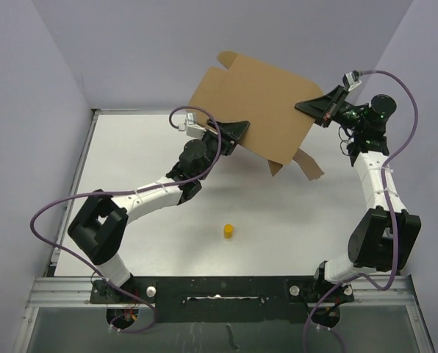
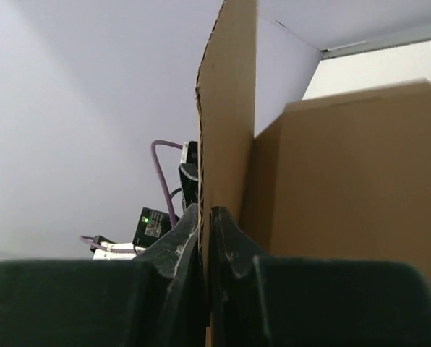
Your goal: Fold the paper box
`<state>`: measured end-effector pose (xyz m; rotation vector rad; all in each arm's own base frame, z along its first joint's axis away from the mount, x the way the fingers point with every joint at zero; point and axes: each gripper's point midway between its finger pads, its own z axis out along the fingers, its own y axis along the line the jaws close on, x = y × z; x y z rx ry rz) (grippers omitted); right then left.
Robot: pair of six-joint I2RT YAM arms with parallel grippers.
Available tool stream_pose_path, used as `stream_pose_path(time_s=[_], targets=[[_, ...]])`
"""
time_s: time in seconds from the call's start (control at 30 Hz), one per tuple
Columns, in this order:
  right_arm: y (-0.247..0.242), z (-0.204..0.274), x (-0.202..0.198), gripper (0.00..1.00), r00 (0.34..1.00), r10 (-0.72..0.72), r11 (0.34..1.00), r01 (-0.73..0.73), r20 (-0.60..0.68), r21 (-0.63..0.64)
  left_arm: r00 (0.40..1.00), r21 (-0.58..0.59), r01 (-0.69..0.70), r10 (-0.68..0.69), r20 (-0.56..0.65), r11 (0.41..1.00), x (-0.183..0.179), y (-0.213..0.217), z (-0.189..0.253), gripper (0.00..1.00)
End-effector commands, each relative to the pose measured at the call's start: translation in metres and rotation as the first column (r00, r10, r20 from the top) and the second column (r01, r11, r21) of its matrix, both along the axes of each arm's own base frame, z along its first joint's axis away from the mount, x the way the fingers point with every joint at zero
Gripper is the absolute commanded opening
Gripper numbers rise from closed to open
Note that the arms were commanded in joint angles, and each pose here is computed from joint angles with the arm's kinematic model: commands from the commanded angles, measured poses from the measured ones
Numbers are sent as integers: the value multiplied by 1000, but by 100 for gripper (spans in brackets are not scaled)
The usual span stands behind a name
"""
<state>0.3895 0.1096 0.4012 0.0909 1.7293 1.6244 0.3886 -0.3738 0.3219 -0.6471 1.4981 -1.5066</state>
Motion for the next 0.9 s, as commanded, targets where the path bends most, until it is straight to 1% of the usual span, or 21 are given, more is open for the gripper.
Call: stream_pose_path(time_s=[0.0,0.03,0.23,0.27,0.47,0.57,0.6,0.67,0.73,0.8,0.87], targets=[[10,2,-18,0,999,38,999,-38,18,-24,985,-159,26,1,171,987,-7,3,66,45],[8,0,-16,0,999,33,999,-33,17,-26,986,-162,31,-3,169,986,-8,3,67,40],[0,-3,-6,0,1000,4,999,-3,26,-34,988,-171,42,-16,153,984,-15,7,63,1],[0,-3,-6,0,1000,2,999,-1,30,-35,989,-171,42,-17,147,984,-16,8,62,0],[0,4,-6,0,998,0,999,3,64,-47,995,-161,45,-30,98,986,-20,2,54,0],[-1,13,-7,0,995,-2,998,8,104,-58,992,-162,68,-49,116,984,-24,-1,56,0],[-2,16,-7,0,993,-4,998,11,118,-60,989,-163,83,-62,131,983,-26,-3,57,4],[-8,25,-5,0,989,-17,998,26,147,-54,986,-157,108,-86,141,982,-30,-5,57,31],[-17,36,-3,0,985,-36,998,43,171,-36,984,-130,125,-105,146,984,-37,-4,52,50],[-28,45,-1,0,981,-54,998,59,188,-21,985,-89,121,-108,135,989,-43,2,36,61],[-35,52,0,0,976,-65,997,71,208,-23,986,-48,102,-94,137,994,-50,13,23,68]])
